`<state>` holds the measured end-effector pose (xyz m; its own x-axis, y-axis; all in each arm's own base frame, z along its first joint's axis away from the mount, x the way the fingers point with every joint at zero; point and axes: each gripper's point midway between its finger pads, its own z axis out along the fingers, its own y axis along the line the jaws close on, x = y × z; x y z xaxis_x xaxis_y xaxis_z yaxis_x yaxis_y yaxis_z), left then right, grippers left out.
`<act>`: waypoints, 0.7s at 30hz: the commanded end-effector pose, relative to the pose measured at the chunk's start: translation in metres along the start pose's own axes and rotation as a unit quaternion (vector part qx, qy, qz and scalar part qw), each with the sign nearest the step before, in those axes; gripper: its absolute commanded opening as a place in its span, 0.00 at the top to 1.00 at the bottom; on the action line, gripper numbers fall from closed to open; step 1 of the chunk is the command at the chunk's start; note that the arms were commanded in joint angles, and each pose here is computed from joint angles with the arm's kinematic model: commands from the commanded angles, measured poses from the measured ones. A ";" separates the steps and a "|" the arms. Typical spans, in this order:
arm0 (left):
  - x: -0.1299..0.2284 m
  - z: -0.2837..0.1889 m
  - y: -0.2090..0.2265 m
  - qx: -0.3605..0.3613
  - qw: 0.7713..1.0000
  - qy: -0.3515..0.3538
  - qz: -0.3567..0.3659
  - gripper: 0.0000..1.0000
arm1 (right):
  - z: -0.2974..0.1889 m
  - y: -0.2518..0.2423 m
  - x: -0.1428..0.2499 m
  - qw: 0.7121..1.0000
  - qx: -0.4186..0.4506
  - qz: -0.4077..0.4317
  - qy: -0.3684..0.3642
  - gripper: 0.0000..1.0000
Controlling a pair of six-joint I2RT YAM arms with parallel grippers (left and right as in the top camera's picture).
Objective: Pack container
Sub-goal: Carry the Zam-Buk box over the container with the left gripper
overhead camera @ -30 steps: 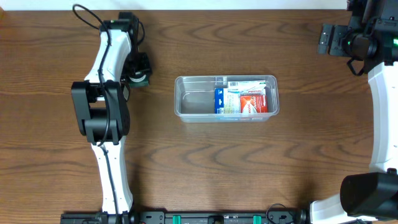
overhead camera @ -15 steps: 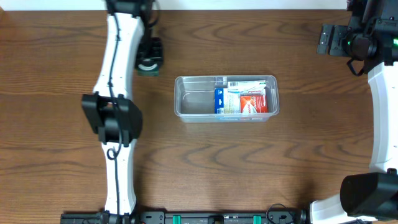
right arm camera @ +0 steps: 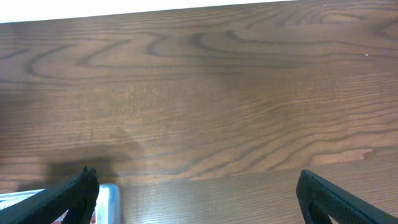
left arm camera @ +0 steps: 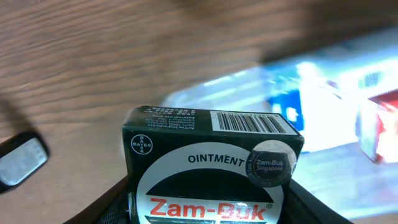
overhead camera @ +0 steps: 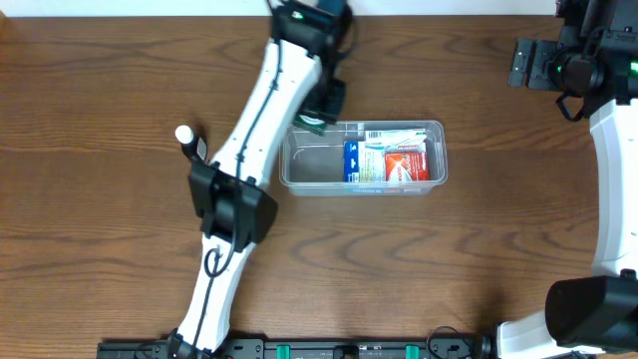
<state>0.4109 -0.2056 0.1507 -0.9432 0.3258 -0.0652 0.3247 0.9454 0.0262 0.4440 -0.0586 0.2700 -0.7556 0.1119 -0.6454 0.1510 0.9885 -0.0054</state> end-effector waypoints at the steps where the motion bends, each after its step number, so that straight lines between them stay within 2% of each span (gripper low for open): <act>1: 0.021 -0.005 -0.027 -0.003 0.998 0.029 0.053 0.48 | -0.001 -0.003 -0.001 1.000 0.004 0.009 -0.001 0.01; 9: 0.044 -0.005 -0.098 0.000 0.979 0.034 0.201 0.50 | -0.001 -0.003 -0.001 1.000 0.004 0.009 -0.001 0.01; 13: 0.058 0.003 -0.115 -0.008 0.963 0.053 0.264 0.51 | -0.001 -0.003 -0.001 1.000 0.004 0.009 -0.001 0.01; 21: 0.078 0.030 -0.103 -0.017 0.956 0.118 0.269 0.56 | -0.001 -0.003 -0.001 1.000 0.005 0.009 -0.001 0.01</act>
<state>0.3157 -0.3016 0.1170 -0.6516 0.7537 0.0863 0.7578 0.6518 0.0291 0.4440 -0.0586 0.2700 -0.7556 0.1119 -0.6454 0.1510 0.9885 -0.0054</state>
